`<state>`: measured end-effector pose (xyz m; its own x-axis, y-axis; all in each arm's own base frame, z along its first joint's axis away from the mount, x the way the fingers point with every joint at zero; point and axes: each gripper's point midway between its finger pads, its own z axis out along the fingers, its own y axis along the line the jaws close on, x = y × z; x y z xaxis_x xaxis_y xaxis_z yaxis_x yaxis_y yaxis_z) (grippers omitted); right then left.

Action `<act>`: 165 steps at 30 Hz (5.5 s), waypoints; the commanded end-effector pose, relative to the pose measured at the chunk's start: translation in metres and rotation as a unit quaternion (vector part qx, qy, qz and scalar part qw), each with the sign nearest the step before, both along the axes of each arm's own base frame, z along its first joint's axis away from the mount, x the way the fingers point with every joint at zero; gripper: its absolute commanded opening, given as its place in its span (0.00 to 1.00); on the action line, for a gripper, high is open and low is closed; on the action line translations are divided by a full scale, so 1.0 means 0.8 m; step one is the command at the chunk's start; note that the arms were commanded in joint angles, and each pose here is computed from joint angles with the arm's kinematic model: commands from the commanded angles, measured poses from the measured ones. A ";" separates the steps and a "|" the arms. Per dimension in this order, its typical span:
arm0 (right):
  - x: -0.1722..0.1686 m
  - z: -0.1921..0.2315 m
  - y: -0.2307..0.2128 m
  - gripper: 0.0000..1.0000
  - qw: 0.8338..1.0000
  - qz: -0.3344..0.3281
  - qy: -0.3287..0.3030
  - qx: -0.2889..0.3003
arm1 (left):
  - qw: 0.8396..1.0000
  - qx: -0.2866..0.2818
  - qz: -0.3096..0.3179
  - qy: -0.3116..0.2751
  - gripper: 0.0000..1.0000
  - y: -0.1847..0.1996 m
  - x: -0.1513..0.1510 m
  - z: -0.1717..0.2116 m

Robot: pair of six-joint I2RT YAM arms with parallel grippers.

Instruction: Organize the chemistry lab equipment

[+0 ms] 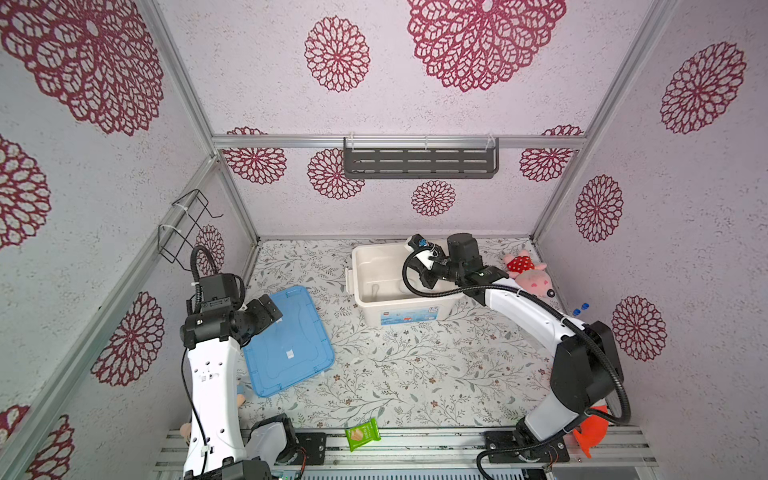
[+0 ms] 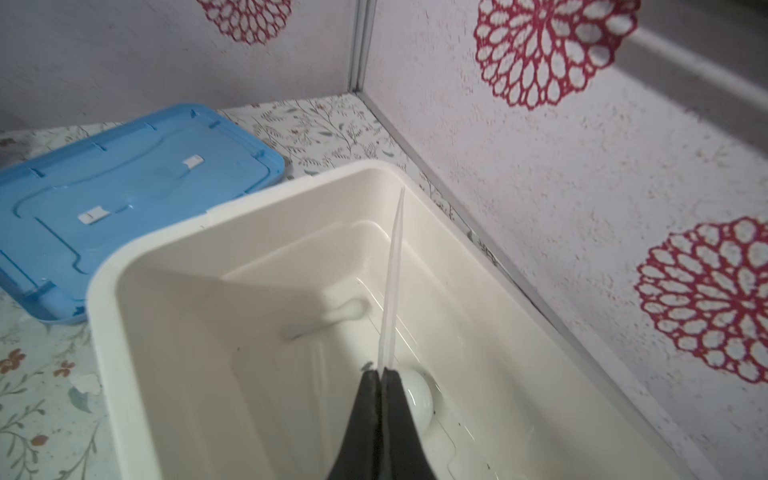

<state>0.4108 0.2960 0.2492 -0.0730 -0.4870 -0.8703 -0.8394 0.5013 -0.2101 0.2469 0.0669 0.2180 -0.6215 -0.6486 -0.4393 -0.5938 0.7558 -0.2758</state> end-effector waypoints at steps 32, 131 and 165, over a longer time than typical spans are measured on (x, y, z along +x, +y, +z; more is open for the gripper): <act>0.143 -0.121 -0.041 0.15 0.979 0.035 0.017 -0.198 | 0.970 0.030 0.188 0.151 0.88 0.048 -0.098 -0.072; -0.264 -0.204 0.325 0.35 0.919 0.379 0.065 -0.081 | 0.976 -0.110 0.173 0.065 0.96 0.018 -0.054 -0.055; -0.292 -0.248 0.285 0.00 0.865 0.449 0.079 -0.210 | 0.975 -0.158 0.151 0.036 0.97 0.004 -0.028 -0.062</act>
